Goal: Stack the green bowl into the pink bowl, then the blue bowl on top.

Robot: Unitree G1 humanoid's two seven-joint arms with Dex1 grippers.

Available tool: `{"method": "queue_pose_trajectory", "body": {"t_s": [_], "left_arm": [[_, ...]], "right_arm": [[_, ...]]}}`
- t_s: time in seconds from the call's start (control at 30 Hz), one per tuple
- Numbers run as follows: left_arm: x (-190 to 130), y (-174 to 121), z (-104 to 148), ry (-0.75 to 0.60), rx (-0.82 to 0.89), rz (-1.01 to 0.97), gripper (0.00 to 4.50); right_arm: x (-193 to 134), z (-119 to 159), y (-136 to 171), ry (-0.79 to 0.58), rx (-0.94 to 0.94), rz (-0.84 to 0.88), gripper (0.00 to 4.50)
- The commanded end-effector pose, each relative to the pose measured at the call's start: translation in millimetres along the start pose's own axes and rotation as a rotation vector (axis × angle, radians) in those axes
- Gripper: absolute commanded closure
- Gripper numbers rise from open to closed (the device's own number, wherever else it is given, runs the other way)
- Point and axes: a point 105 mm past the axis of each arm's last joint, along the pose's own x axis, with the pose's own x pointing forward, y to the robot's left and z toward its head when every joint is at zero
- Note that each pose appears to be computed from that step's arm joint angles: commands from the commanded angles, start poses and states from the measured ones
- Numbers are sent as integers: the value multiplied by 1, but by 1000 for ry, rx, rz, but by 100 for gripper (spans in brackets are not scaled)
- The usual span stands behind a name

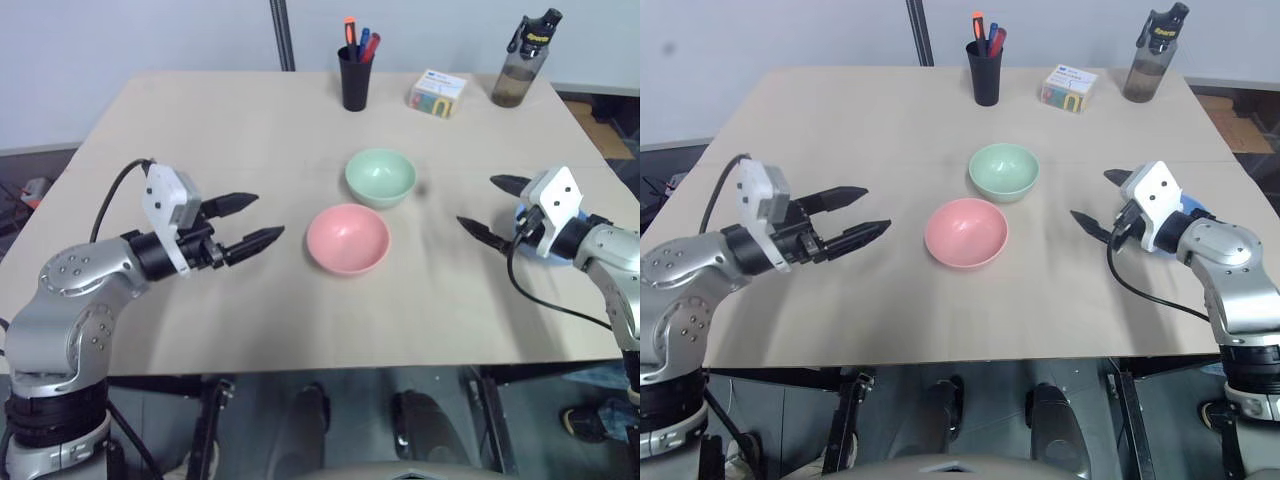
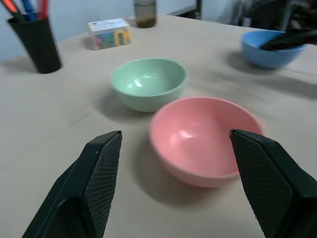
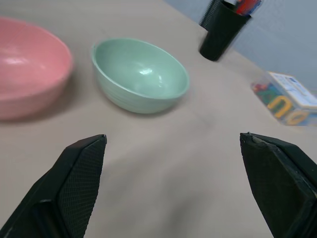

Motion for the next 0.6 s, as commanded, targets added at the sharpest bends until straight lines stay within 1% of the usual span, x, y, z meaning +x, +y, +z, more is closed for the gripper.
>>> {"method": "queue_pose_trajectory", "body": {"t_s": [0.03, 0.13, 0.2, 0.27, 0.37, 0.47, 0.5, 0.53, 0.6], "left_arm": [[-3, 2, 14, -126, 24, 45, 79], [-3, 0, 9, -129, 15, 32, 79], [-4, -1, 13, -161, -4, 14, 79], [-6, 0, 16, -186, -33, 4, 79], [-9, -3, 15, -191, -79, -25, 79], [-12, -11, 13, -175, -144, -83, 79], [-12, -11, 11, -157, -150, -69, 30], [-13, -8, 9, -137, -132, -37, 11], [-16, 2, 9, -126, -100, 50, 3]], "right_arm": [[5, 13, -10, -28, -73, -47, 0], [12, 8, -7, -8, -71, -37, 0], [15, 3, 1, 10, -60, 3, 0], [22, 5, 6, -3, -74, 31, 0], [41, 14, 15, -46, -119, 93, 0], [66, 15, 22, -42, -203, 143, 0], [77, 14, 25, -37, -232, 169, 0], [89, 15, 29, -37, -256, 192, 0], [107, 19, 38, -49, -292, 257, 0]]}}
